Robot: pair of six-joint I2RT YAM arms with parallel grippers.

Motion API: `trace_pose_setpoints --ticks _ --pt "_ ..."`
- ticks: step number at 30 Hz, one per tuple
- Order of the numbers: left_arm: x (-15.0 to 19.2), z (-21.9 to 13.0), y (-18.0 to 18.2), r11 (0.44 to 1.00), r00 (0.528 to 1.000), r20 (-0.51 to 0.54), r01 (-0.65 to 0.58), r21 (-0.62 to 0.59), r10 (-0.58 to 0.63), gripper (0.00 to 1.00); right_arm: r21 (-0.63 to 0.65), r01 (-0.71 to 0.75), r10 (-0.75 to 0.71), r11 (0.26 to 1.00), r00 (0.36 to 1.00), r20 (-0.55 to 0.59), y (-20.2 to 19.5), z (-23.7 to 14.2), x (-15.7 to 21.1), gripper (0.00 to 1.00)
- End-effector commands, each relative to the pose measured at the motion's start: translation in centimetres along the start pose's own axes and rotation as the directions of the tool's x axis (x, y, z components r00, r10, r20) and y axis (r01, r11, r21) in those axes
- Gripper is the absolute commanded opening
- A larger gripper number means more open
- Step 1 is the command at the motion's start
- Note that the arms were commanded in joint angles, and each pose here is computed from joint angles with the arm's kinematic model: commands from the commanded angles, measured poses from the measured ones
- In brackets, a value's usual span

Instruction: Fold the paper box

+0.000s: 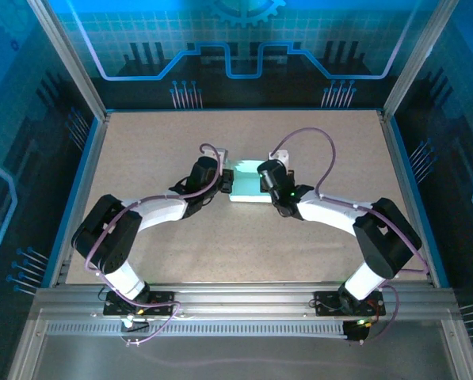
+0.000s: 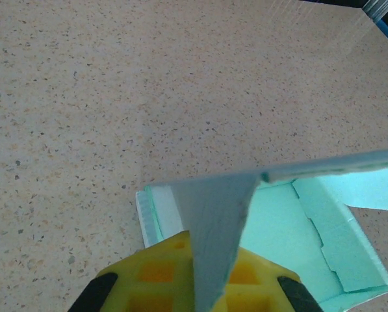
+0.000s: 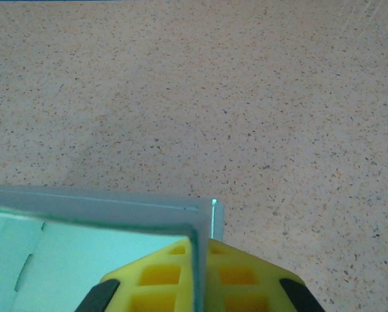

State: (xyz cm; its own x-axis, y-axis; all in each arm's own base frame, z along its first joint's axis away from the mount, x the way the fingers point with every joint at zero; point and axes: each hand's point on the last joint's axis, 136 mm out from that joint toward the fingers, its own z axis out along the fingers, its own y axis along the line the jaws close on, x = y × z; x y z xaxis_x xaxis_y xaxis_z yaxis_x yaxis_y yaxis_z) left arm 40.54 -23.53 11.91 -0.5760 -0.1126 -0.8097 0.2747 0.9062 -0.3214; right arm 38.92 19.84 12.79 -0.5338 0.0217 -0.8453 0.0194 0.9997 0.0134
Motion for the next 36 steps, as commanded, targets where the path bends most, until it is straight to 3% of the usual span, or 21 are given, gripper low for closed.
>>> trace_pose_setpoints --ticks 1,15,20,24,32,36 --pt "1.4 -0.5 -4.0 0.989 1.0 -0.001 -0.015 0.144 0.015 0.0 -0.124 -0.033 0.044 0.992 0.995 0.086 3.7 -1.3 -1.1 0.0" --pt "4.4 -1.7 -3.3 0.992 0.997 0.018 -0.07 0.107 0.068 0.0 -0.139 0.009 0.007 0.99 0.994 0.11 4.3 -2.3 1.6 0.04" --pt "5.5 -1.8 -2.8 0.992 0.996 0.009 -0.09 0.083 0.09 0.0 -0.142 0.032 -0.015 0.989 0.993 0.119 4.4 -2.6 1.9 0.1" --pt "5.7 -2.0 -2.6 0.992 0.994 0.004 -0.106 0.071 0.106 0.0 -0.171 0.055 -0.032 0.984 0.99 0.139 4.6 -3.3 1.3 0.22" --pt "5.2 -2.2 -2.6 0.99 0.991 0.012 -0.132 0.055 0.131 0.0 -0.228 0.087 -0.052 0.97 0.986 0.157 4.4 -5.0 0.7 0.73" --pt "5.1 -2.1 -2.7 0.989 0.99 0.009 -0.139 0.048 0.139 0.0 -0.242 0.08 -0.041 0.967 0.986 0.16 3.3 -6.1 0.8 0.89"
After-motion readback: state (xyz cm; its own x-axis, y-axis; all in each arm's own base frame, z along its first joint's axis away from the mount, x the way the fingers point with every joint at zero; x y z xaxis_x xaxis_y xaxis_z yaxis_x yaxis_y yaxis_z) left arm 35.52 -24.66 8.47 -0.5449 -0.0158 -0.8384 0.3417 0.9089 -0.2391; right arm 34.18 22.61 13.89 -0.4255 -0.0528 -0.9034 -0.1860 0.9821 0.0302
